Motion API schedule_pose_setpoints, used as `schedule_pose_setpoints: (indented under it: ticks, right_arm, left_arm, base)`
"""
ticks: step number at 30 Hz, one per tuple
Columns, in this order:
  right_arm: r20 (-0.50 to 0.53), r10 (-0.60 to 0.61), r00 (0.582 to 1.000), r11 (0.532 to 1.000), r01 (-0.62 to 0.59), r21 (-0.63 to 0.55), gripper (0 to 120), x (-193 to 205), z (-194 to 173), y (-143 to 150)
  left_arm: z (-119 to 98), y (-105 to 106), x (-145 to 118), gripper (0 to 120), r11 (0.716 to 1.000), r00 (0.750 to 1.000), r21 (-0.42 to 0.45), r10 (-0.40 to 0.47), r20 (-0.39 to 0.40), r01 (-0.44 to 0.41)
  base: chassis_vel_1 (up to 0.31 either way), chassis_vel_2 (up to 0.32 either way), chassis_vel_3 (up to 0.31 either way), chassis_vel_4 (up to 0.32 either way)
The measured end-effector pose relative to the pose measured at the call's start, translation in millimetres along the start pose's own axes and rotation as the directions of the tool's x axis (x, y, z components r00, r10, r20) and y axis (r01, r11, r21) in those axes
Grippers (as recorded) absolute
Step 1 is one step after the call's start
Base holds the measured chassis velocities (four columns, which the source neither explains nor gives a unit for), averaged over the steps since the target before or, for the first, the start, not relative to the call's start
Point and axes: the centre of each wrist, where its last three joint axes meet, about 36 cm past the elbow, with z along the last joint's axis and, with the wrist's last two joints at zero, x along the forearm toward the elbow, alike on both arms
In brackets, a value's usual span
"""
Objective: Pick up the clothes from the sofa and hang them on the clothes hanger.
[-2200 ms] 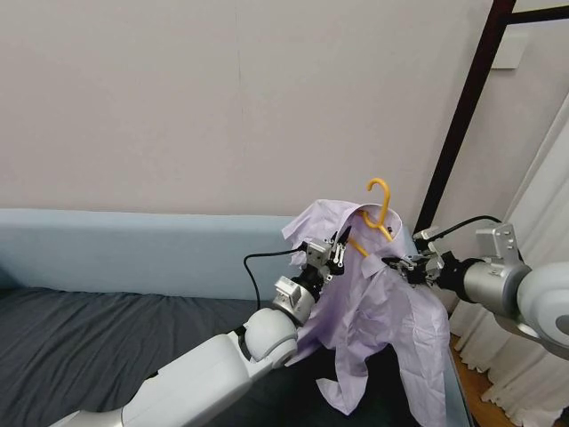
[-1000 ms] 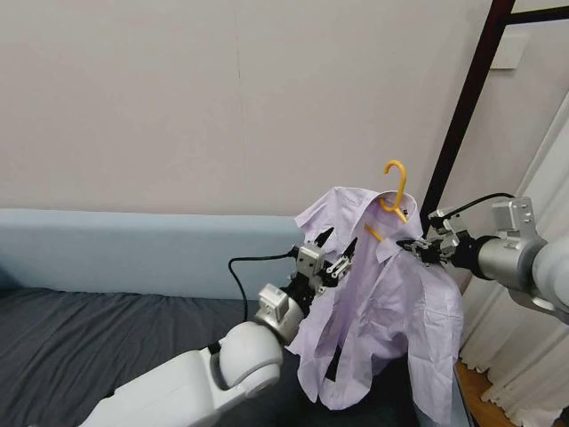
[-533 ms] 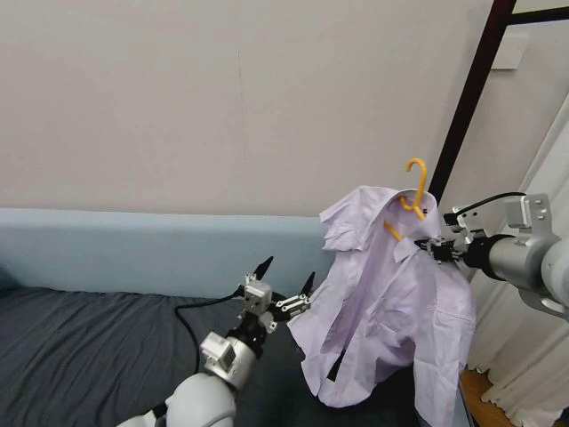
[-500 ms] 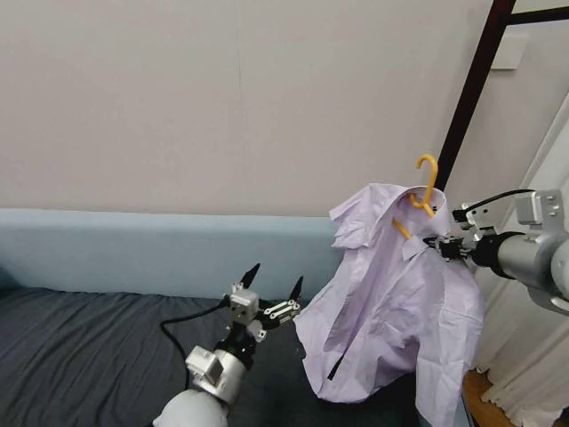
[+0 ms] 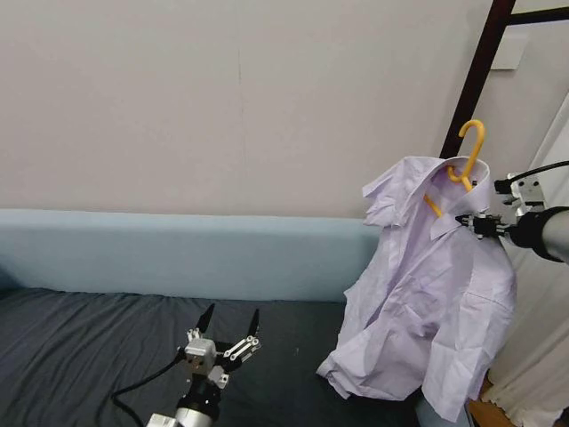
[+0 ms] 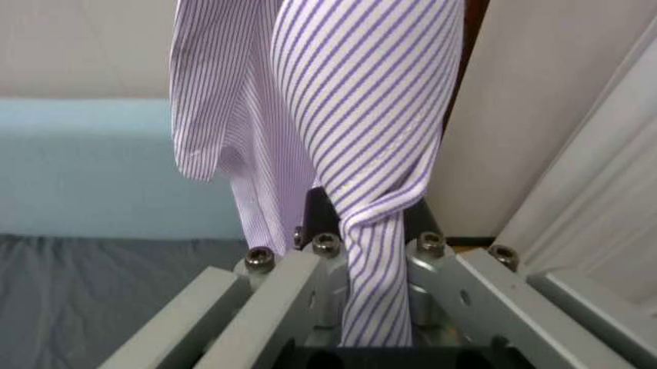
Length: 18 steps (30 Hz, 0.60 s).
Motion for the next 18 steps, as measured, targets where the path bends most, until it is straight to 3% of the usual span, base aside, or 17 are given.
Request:
schedule_pose_setpoints:
  ticks: [6,8,18]
  right_arm:
    - [0.047,0.040,0.998,0.999,-0.038,-0.039,3,11,-18,-15]
    - [0.084,0.104,0.991,0.994,-0.100,-0.051,2,-1,-17,-24]
    - [0.156,0.266,0.951,0.964,-0.264,-0.034,3,-55,-7,-60]
  left_arm:
    - [0,-19,29,100,0.999,0.999,0.021,-0.042,0.015,0.041]
    - [13,-25,42,100,0.998,0.998,0.035,-0.061,-0.004,0.061]
    - [18,-23,44,100,0.997,0.997,0.032,-0.072,-0.005,0.072]
  base:
    - [0.000,0.000,0.000,0.000]
    - [0.000,0.000,0.000,0.000]
    - [0.000,0.000,0.000,0.000]
